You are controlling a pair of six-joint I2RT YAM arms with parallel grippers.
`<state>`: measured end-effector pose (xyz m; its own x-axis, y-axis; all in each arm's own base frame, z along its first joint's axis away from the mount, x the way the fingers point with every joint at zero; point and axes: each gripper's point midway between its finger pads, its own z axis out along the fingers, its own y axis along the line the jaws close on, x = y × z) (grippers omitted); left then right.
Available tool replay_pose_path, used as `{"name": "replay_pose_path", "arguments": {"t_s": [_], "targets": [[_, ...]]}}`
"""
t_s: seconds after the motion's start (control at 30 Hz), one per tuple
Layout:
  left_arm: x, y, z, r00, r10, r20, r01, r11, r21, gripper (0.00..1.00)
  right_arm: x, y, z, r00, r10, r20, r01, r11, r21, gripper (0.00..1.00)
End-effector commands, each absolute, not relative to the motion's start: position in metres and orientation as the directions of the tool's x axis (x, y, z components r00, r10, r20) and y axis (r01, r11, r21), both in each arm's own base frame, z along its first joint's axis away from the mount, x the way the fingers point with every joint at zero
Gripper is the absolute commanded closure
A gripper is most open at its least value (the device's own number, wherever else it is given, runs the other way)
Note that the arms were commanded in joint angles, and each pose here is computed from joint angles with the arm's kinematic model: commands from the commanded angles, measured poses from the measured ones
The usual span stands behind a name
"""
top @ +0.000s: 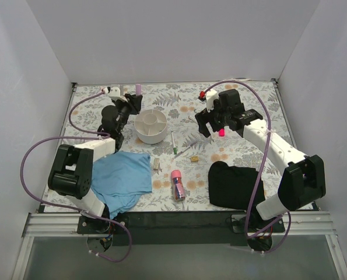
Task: Sort the stationery into containers
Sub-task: Place the pen in the storage box.
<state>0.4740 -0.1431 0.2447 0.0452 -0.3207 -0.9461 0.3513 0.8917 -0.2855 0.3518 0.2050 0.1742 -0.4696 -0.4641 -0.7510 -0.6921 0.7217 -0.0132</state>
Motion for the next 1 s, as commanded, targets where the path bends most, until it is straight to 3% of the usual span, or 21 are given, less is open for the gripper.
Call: {"name": "replay_pose_path", "arguments": {"t_s": [0.0, 0.73, 0.87, 0.97], "targets": [[0.481, -0.148, 0.231, 0.031, -0.325, -0.945, 0.375, 0.880, -0.290, 1.00, 0.354, 0.203, 0.193, -0.422, -0.460, -0.781, -0.689, 0.723, -0.054, 0.08], [0.505, -0.147, 0.181, -0.024, -0.307, -0.951, 0.349, 0.889, -0.296, 1.00, 0.354, 0.203, 0.179, -0.440, -0.477, -0.761, -0.693, 0.719, -0.050, 0.07], [0.503, -0.145, 0.187, -0.024, -0.307, -0.951, 0.347, 0.890, -0.296, 0.62, 0.355, 0.203, 0.179, -0.438, -0.476, -0.763, -0.695, 0.717, -0.049, 0.06], [0.499, -0.144, 0.195, -0.032, -0.313, -0.949, 0.359, 0.883, -0.303, 0.50, 0.354, 0.206, 0.177, -0.442, -0.473, -0.762, -0.700, 0.713, -0.036, 0.06]]}}
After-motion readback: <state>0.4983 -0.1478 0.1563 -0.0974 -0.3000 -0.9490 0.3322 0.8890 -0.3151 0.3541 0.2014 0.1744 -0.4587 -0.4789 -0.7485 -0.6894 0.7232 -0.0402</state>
